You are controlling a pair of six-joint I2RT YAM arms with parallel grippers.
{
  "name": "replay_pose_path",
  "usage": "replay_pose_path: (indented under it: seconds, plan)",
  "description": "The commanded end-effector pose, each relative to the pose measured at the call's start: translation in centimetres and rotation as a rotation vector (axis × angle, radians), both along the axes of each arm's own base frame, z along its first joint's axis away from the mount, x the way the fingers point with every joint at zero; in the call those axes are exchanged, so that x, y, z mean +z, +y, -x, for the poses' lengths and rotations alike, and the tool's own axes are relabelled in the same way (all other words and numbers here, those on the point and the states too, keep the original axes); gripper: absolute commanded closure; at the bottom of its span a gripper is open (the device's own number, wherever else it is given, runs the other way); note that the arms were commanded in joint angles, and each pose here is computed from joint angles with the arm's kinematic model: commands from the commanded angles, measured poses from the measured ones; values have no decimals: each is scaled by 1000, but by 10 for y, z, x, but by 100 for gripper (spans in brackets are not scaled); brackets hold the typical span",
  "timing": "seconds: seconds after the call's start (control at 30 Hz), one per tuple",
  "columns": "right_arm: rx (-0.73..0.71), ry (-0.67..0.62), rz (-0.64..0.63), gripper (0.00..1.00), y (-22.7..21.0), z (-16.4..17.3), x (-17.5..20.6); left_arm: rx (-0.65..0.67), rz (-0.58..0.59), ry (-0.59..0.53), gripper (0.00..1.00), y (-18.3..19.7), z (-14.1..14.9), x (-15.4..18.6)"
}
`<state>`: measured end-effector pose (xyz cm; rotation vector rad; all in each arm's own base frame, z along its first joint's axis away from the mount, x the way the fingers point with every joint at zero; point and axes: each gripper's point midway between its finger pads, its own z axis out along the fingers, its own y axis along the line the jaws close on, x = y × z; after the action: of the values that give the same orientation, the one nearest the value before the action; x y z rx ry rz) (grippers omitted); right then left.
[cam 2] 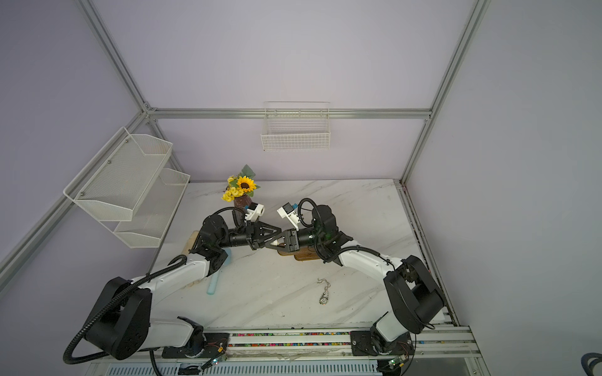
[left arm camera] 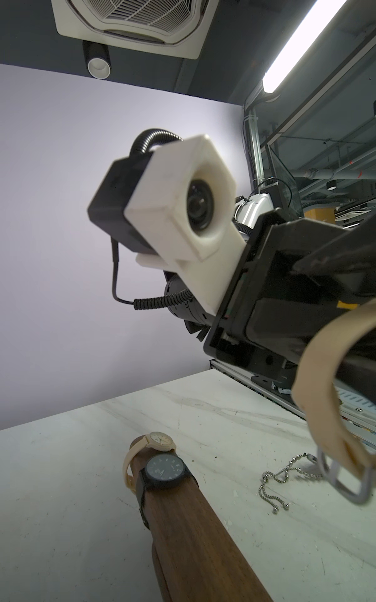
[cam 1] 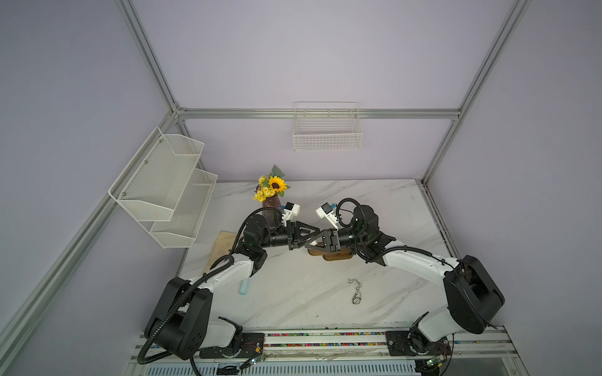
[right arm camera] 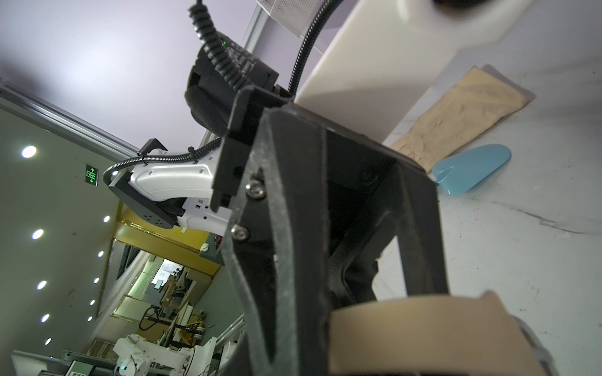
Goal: Place watch on stand
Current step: Pick up the watch at the center of the board.
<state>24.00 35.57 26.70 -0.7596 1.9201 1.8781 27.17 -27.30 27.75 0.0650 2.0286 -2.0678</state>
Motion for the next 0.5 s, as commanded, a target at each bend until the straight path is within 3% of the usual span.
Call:
replay_pose_path:
  seconds: [0.0, 0.2, 0.47]
  plan:
    - [-17, 41, 7, 69, 0, 0, -3, -44, 57, -128, 72, -1, 14, 29]
    - [1, 78, -3, 66, -3, 8, -6, -36, 62, -131, 82, -1, 12, 33]
    - [-1, 122, 27, 65, -4, 10, -27, -19, 90, -99, 85, 0, 6, 35]
